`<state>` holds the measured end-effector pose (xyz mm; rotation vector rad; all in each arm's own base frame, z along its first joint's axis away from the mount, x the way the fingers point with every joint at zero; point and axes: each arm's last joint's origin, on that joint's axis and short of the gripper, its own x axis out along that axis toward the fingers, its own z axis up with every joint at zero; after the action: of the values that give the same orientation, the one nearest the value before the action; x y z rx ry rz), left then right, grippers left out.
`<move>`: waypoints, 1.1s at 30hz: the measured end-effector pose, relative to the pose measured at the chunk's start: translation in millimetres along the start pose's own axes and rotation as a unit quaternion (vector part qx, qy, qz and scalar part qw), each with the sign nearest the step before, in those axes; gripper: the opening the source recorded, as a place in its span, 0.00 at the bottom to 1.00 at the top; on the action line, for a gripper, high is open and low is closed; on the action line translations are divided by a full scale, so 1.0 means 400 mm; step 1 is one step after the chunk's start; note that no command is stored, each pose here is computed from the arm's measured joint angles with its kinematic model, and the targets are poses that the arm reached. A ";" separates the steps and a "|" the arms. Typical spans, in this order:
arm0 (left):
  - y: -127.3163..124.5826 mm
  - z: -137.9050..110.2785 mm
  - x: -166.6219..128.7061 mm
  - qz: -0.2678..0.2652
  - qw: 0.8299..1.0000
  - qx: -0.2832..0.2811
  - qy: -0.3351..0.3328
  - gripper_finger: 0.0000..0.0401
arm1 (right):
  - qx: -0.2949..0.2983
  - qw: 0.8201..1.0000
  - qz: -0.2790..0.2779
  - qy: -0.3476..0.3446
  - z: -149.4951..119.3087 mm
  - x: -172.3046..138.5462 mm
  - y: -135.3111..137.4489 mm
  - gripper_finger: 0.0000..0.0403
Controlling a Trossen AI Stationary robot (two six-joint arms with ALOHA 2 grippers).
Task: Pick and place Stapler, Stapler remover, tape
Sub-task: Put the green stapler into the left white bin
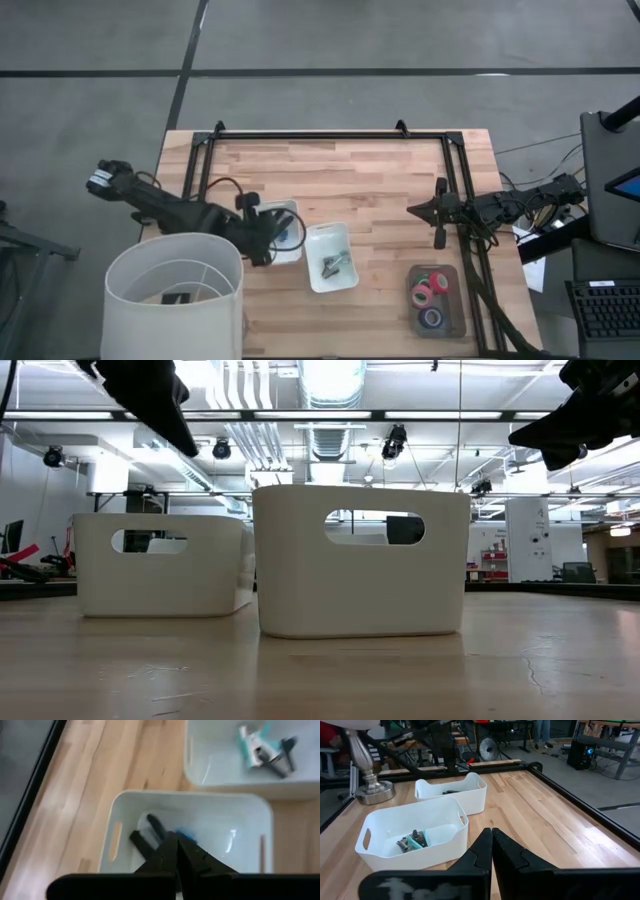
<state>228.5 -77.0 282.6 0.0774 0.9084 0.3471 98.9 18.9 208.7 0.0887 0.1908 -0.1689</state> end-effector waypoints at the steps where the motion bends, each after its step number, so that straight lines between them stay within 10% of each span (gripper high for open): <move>1: 0.005 -0.002 0.002 0.005 1.000 0.001 0.007 0.00 | -0.001 1.000 0.000 0.000 0.000 0.000 0.000 0.02; 19: 0.100 -0.085 0.117 0.051 0.988 -0.080 0.125 0.01 | -0.001 1.000 0.000 0.000 0.000 0.000 0.000 0.02; 33: 0.196 -0.214 0.087 0.116 0.939 -0.298 0.130 0.07 | -0.005 1.000 -0.001 0.008 -0.004 0.000 -0.001 0.02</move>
<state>160.6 1.6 220.0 -0.4325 1.0218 0.8568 98.4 18.8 207.1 0.0797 0.2070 -0.1689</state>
